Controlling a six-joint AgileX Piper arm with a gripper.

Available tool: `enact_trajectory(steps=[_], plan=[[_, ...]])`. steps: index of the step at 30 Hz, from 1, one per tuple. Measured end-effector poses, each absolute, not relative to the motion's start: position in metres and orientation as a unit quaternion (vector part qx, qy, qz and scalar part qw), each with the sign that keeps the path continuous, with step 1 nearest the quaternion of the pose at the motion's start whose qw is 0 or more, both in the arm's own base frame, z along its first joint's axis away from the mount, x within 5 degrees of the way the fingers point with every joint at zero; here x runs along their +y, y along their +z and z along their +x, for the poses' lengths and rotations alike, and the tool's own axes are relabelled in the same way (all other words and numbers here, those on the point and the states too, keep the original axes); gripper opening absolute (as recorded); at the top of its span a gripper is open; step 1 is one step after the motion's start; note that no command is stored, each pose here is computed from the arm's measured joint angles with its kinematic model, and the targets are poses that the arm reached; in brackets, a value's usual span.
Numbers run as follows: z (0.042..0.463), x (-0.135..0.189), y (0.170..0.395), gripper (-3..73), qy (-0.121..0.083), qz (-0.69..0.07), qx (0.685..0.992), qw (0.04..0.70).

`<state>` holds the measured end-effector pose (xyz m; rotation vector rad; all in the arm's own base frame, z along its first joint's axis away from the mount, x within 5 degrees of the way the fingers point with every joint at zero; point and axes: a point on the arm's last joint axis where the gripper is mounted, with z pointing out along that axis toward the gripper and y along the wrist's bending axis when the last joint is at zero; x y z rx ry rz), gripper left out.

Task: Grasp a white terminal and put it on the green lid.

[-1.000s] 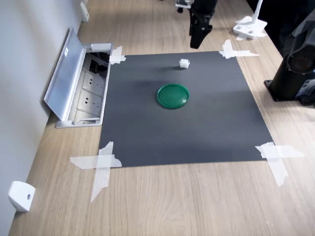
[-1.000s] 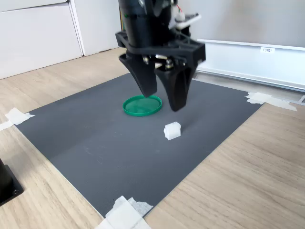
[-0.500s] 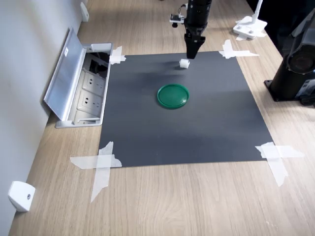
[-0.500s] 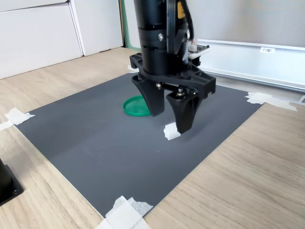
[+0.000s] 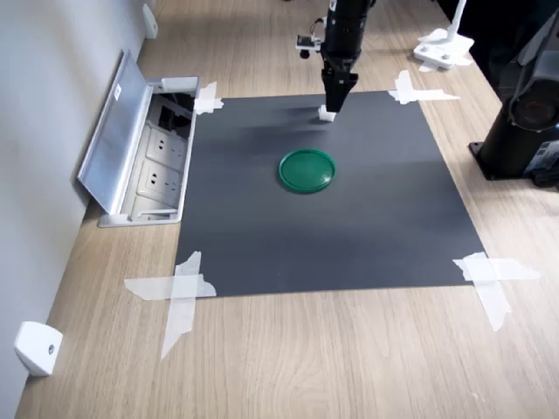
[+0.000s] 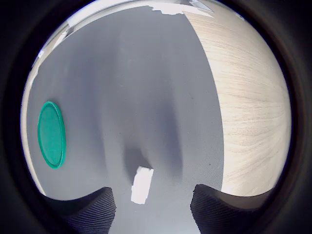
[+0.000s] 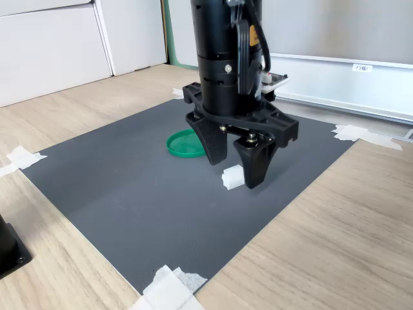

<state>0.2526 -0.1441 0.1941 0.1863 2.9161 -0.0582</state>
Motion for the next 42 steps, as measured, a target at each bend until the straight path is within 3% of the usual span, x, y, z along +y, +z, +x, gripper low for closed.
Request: enact_trajectory(steps=[7, 11, 17, 25, 29, 33, 38, 42], plan=[[0.254, -0.144, 0.190, 66.3, -0.015, 0.060, 0.993, 0.104], [0.254, -0.144, 0.189, 62.2, -0.014, 0.057, 0.993, 0.103], [0.254, -0.144, 0.189, 44.6, -0.015, 0.056, 0.993, 0.103], [0.253, -0.144, 0.189, 14.9, -0.012, 0.056, 0.993, 0.099], [0.251, -0.143, 0.189, 6.9, -0.007, 0.045, 0.995, 0.087], [0.247, -0.140, 0.190, 5.4, 0.002, 0.034, 0.997, 0.070], [0.248, -0.131, 0.207, 5.4, -0.012, 0.003, 0.997, 0.082], [0.260, -0.104, 0.224, 5.4, -0.013, -0.058, 0.995, 0.083]])
